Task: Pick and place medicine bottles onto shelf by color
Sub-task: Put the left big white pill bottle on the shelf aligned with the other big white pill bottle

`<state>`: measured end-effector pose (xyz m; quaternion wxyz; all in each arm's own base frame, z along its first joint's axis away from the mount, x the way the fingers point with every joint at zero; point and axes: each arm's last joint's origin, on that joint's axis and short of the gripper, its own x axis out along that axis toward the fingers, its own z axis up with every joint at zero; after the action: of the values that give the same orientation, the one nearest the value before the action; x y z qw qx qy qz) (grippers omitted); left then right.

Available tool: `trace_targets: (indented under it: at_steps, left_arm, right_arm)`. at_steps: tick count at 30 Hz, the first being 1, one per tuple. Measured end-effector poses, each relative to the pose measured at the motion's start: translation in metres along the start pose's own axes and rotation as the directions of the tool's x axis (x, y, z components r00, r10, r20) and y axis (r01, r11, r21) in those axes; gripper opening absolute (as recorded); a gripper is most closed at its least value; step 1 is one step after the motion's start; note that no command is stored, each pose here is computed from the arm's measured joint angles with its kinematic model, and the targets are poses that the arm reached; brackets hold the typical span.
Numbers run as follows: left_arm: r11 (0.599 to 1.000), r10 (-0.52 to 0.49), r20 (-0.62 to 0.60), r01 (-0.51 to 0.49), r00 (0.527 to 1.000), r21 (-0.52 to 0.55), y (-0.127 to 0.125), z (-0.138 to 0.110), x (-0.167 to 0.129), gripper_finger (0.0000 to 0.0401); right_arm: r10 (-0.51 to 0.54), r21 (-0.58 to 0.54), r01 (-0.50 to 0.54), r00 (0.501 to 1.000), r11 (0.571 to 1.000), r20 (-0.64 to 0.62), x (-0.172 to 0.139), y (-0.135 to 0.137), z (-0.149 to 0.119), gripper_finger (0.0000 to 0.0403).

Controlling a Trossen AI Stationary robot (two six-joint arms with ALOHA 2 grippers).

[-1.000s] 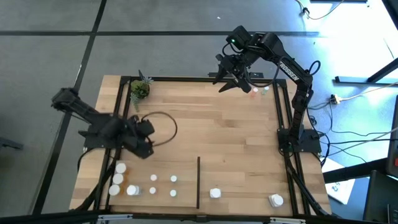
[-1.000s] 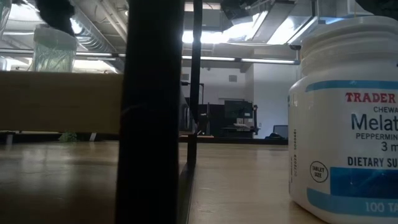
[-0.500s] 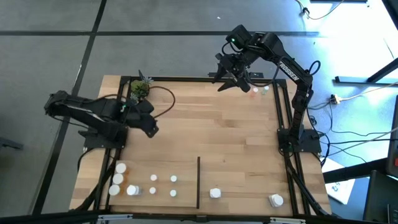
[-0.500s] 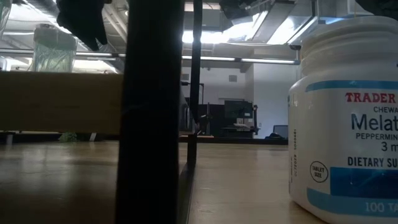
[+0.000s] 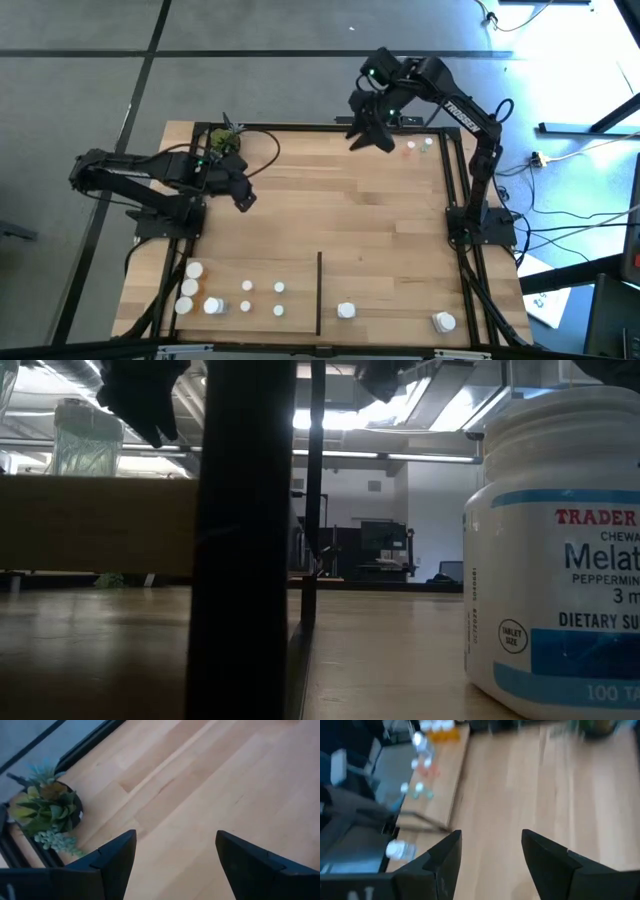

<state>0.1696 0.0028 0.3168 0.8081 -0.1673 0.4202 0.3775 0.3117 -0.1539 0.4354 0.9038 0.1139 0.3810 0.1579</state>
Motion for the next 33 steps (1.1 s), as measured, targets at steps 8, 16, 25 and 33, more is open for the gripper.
trace_targets:
  at_steps: [8,16,25,33]
  left_arm:
    - [0.986,-0.009,-0.027,0.013,1.0,0.168,0.003,0.002,0.002,0.0267]
    - [0.944,-0.069,-0.038,0.077,0.997,0.32,0.016,-0.003,-0.011,0.0267]
    - [0.907,-0.138,0.037,0.111,0.99,0.407,0.036,-0.009,-0.03,0.0267]
    - [0.891,-0.177,0.078,0.126,0.981,0.437,0.046,-0.012,-0.039,0.0267]
  right_arm:
    - [0.062,0.1,-0.046,0.984,0.994,-0.167,0.036,0.05,0.002,0.0208]
    - [-0.063,0.101,0.099,0.947,0.99,-0.316,0.08,0.113,0.001,0.0208]
    - [-0.111,-0.017,0.113,0.918,0.993,-0.38,0.111,0.188,-0.01,0.0208]
    - [-0.176,0.042,0.205,0.914,0.978,-0.365,0.135,0.219,-0.015,0.0208]
